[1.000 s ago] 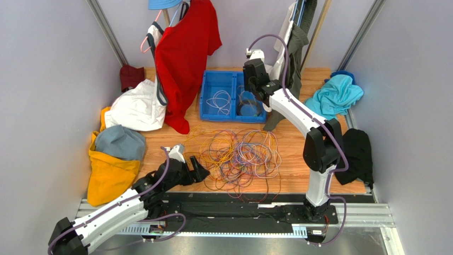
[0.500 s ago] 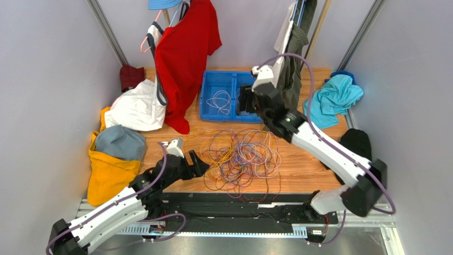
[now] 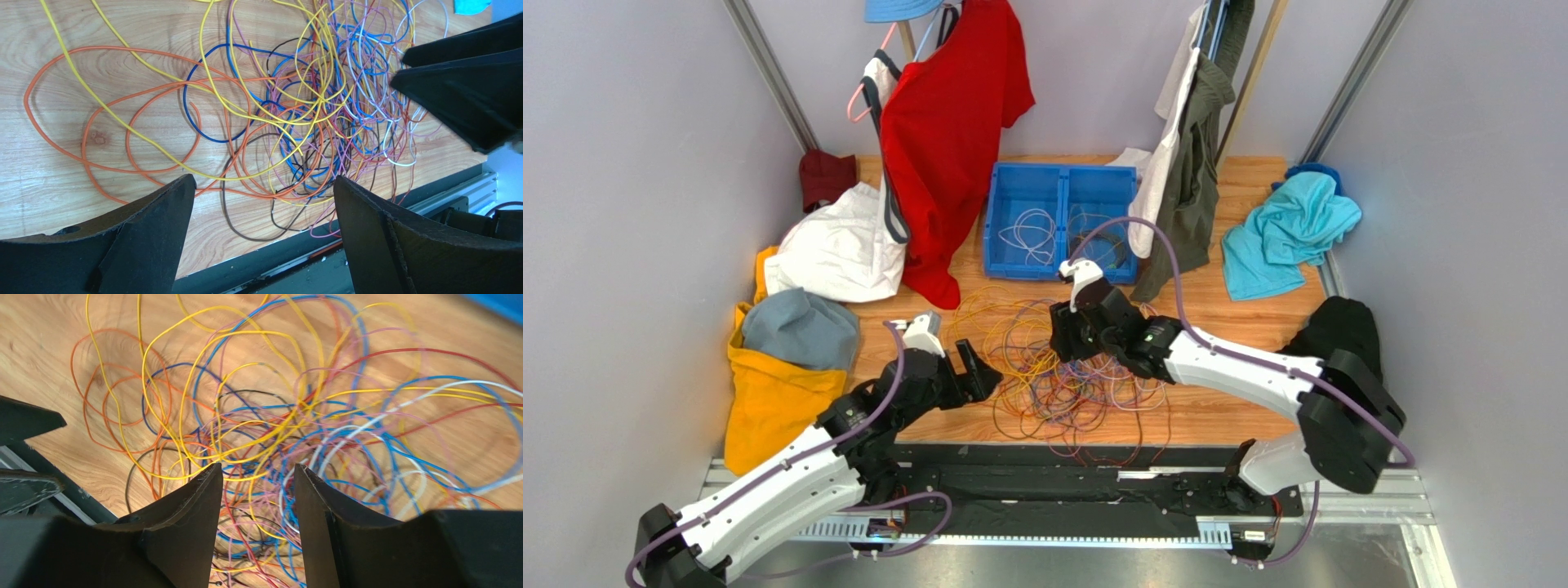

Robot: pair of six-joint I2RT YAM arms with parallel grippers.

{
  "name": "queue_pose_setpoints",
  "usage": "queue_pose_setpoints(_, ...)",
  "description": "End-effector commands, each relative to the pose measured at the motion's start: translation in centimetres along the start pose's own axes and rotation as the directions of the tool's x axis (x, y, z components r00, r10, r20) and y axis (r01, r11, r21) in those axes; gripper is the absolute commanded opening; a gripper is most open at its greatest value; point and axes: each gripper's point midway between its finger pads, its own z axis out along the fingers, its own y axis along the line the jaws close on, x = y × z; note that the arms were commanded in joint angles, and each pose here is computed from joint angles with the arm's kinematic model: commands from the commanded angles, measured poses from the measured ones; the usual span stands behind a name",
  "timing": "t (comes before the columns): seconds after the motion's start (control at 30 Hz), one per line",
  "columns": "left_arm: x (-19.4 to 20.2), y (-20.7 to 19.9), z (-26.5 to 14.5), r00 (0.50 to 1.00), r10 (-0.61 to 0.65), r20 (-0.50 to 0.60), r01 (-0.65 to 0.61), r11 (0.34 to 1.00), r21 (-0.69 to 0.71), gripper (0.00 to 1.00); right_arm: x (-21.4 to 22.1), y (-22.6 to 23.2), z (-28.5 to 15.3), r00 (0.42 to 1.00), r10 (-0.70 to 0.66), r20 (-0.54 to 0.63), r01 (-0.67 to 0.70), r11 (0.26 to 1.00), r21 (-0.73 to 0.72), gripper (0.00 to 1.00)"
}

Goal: Untangle the cables

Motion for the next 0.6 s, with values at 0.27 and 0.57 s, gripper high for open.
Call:
queue_pose_setpoints(0.27,-0.8,0.1,-1.3,0.999,-0.014,0.042,0.014,1.0,0.012,0.92,1.8,4.3,4.0,0.996,-0.02,-0.091,0.012,0.996,-0.083,0.57)
queue_pose_setpoints(0.57,-0.4,0.3,-1.2,0.999,-0.016,0.032,0.015,1.0,0.012,0.92,3.0,3.3,4.9,0.991,-0.032,-0.13,0.03,0.999,-0.012,0.21)
